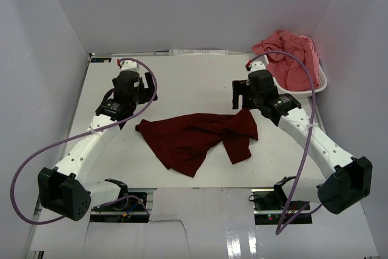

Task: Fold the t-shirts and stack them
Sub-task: Move the tshirt to the center of the board, then flatten out the tshirt

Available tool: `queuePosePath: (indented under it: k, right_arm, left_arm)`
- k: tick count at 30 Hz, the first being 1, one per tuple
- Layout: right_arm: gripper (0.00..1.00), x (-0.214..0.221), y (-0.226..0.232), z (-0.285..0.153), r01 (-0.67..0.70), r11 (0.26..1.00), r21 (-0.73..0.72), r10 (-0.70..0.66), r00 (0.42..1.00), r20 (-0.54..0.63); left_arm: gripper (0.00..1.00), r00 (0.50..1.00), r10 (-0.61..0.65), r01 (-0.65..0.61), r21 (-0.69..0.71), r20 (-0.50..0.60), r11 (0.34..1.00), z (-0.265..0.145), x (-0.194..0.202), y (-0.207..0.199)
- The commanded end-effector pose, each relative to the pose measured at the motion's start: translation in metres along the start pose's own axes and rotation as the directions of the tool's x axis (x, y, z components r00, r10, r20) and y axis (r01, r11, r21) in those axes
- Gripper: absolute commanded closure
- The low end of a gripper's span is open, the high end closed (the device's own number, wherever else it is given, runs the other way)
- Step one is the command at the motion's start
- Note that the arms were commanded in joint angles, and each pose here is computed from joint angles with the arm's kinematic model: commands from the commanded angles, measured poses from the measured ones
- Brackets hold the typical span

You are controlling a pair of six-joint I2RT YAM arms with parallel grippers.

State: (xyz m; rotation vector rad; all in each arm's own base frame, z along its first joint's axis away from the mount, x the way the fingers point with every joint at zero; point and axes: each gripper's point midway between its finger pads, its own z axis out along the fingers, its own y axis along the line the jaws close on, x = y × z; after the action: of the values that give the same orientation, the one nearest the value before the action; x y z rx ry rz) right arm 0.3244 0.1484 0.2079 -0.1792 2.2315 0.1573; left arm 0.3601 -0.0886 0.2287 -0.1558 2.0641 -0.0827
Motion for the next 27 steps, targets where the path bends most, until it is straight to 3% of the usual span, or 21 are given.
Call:
queuePosePath:
  k: [1, 3, 5, 9, 13, 21, 27]
  right_arm:
    - [0.13, 0.033, 0.030, 0.005, 0.019, 0.985, -0.169, -0.037, 0.994, -0.102]
    - [0.21, 0.062, 0.062, -0.004, 0.035, 0.944, -0.329, -0.095, 0.981, -0.168]
    - [0.22, 0.085, 0.094, -0.013, 0.070, 0.895, -0.441, -0.168, 0.968, -0.188]
    - [0.32, 0.125, 0.142, -0.016, 0.128, 0.829, -0.544, -0.296, 0.926, -0.233]
    - [0.33, 0.140, 0.199, -0.029, 0.194, 0.744, -0.640, -0.395, 0.900, -0.186]
    - [0.39, 0.166, 0.279, -0.023, 0.319, 0.636, -0.703, -0.553, 0.823, -0.127]
    - [0.42, 0.183, 0.318, -0.010, 0.364, 0.589, -0.722, -0.607, 0.789, -0.097]
  left_arm:
    - [0.02, 1.000, -0.010, 0.011, 0.071, -0.020, 0.997, 0.001, -0.003, -0.016]
    - [0.02, 0.998, -0.009, 0.015, 0.078, -0.070, 0.997, 0.008, 0.008, -0.020]
    - [0.02, 0.995, -0.018, 0.024, 0.061, -0.096, 0.998, 0.011, 0.010, -0.020]
    - [0.02, 0.985, -0.091, 0.092, -0.001, -0.149, 0.996, 0.026, 0.012, -0.004]
    - [0.02, 0.928, -0.285, 0.288, -0.020, -0.240, 0.957, 0.046, 0.017, 0.033]
    - [0.02, 0.812, -0.490, 0.490, -0.085, -0.315, 0.867, 0.066, 0.038, 0.073]
    - [0.02, 0.795, -0.527, 0.512, -0.133, -0.302, 0.849, 0.072, 0.044, 0.093]
